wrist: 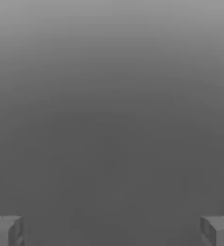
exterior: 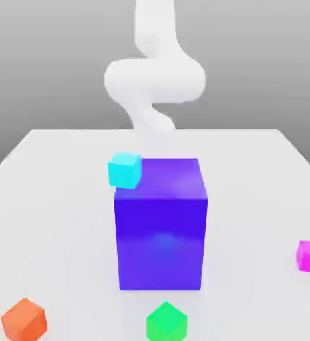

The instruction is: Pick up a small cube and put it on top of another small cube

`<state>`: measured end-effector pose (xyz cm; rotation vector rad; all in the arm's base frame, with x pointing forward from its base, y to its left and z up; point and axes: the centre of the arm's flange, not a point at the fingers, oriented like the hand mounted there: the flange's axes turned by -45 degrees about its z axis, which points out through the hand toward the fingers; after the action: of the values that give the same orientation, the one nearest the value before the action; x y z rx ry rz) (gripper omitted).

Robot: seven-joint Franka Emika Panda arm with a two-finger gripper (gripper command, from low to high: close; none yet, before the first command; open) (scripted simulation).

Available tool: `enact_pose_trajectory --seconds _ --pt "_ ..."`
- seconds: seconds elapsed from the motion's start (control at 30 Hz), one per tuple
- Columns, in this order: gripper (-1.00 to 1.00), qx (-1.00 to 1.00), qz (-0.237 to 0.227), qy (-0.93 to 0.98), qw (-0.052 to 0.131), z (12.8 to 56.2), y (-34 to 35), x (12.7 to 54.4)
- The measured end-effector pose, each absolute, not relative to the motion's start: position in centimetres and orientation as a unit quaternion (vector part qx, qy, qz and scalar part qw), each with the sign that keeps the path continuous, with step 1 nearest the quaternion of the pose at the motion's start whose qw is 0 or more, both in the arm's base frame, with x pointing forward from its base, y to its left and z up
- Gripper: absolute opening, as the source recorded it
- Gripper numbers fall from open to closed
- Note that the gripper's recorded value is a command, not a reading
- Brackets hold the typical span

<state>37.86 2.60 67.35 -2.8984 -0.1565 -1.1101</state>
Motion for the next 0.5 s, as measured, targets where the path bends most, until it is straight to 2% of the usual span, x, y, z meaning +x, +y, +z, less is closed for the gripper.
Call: enact_pose_trajectory --seconds 0.23,0.37,0.5 --pt "0.00 -0.940 -0.262 -0.214 0.044 55.4 12.3 43.5" --pt "0.00 -0.928 -0.208 -0.304 0.049 48.1 18.3 44.0" --pt "0.00 -0.906 -0.154 -0.392 0.048 40.6 24.0 42.6"
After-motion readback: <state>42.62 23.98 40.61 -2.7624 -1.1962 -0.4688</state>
